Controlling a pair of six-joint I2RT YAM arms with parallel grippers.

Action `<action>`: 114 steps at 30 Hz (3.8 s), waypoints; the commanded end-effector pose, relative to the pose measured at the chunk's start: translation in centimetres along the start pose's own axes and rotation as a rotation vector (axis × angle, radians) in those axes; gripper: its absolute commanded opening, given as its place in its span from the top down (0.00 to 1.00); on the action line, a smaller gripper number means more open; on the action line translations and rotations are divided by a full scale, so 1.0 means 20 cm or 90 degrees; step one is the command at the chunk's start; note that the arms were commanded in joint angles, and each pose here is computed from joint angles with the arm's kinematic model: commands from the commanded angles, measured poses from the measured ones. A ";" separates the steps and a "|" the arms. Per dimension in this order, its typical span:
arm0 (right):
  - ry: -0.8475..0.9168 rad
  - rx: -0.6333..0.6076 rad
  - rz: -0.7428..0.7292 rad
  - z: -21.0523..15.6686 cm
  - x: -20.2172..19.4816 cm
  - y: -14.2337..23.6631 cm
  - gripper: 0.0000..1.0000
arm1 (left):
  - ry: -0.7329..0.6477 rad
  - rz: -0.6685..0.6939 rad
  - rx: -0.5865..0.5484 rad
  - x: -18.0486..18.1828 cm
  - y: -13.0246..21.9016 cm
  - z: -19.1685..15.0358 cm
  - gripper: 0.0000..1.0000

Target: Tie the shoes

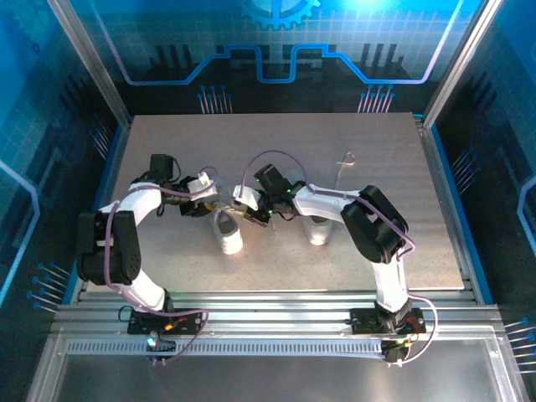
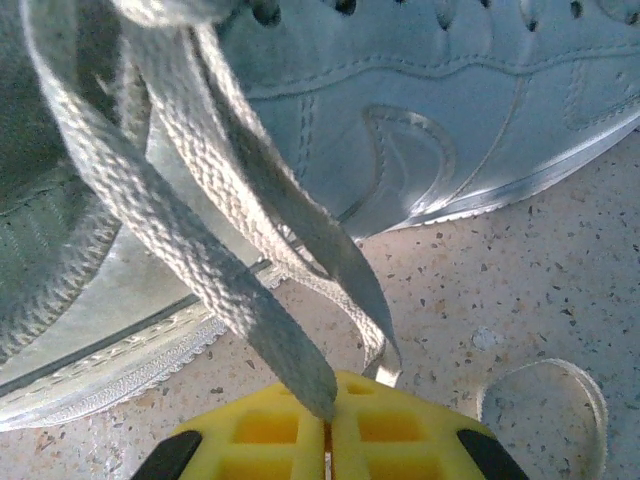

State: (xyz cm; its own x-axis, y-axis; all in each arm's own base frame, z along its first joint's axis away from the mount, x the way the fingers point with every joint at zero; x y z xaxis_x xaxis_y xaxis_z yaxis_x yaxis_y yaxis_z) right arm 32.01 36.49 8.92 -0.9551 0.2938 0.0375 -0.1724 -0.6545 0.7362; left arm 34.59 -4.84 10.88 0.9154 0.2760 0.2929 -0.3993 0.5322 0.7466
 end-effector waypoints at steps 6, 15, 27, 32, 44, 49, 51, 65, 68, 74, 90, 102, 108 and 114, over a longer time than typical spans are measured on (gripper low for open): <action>0.008 -0.002 -0.020 0.07 0.00 0.06 0.93 | -0.024 -0.025 0.010 -0.08 0.04 0.01 0.37; 0.011 0.000 -0.019 0.07 0.00 0.07 0.91 | -0.038 -0.045 0.006 -0.12 0.02 0.02 0.36; 0.016 -0.010 -0.027 0.11 0.00 0.10 0.91 | -0.037 -0.046 0.021 -0.10 0.01 0.06 1.00; 0.022 -0.014 -0.038 0.11 -0.01 0.13 0.97 | -0.013 0.007 0.032 -0.06 0.13 0.06 1.00; 0.037 -0.017 -0.080 0.13 -0.03 0.23 1.00 | 0.030 0.072 0.078 -0.08 0.27 0.04 1.00; 0.044 -0.012 -0.096 0.14 -0.05 0.26 1.00 | 0.043 0.082 0.088 -0.14 0.30 0.04 1.00; 0.046 -0.011 -0.099 0.14 -0.05 0.26 1.00 | 0.049 0.087 0.089 -0.15 0.31 0.04 1.00; 0.033 0.003 -0.134 0.15 -0.13 0.28 1.00 | 0.140 0.156 0.151 -0.25 0.41 -0.04 1.00; 0.034 0.002 -0.134 0.16 -0.12 0.29 1.00 | 0.160 0.175 0.159 -0.28 0.43 -0.05 1.00; 0.027 -0.005 -0.126 0.17 -0.12 0.31 1.00 | 0.179 0.215 0.145 -0.34 0.46 -0.05 1.00; -0.031 0.044 -0.066 0.13 -0.15 0.34 1.00 | 0.390 0.230 0.260 -0.20 0.42 -0.15 1.00; -0.037 0.105 -0.070 0.03 -0.14 0.36 1.00 | 0.518 0.212 0.304 -0.35 0.39 -0.23 1.00; -0.053 0.120 -0.078 -0.03 -0.19 0.37 1.00 | 0.548 0.203 0.354 -0.41 0.39 -0.26 1.00; -0.059 0.117 -0.070 -0.05 -0.20 0.35 1.00 | 0.585 0.212 0.409 -0.44 0.42 -0.30 1.00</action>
State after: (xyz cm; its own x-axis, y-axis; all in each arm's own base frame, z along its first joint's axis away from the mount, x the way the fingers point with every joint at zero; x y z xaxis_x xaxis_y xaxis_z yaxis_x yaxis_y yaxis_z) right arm 34.20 31.44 15.06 -0.9132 0.4074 -0.0114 -0.2436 -0.5231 0.8167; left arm 24.74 0.68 11.66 0.3526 0.9237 0.1499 -0.3752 -0.0073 0.9269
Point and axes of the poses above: each hand's point on the last joint's axis, 136 mm out from that joint toward the fingers, its own y axis back along the fingers, its own x axis along the line the jaws close on, z = x × y, the point moved 4 cm from there along y, back along the fingers, and after that the axes turned 5 degrees about -y, right-handed, at the moved point
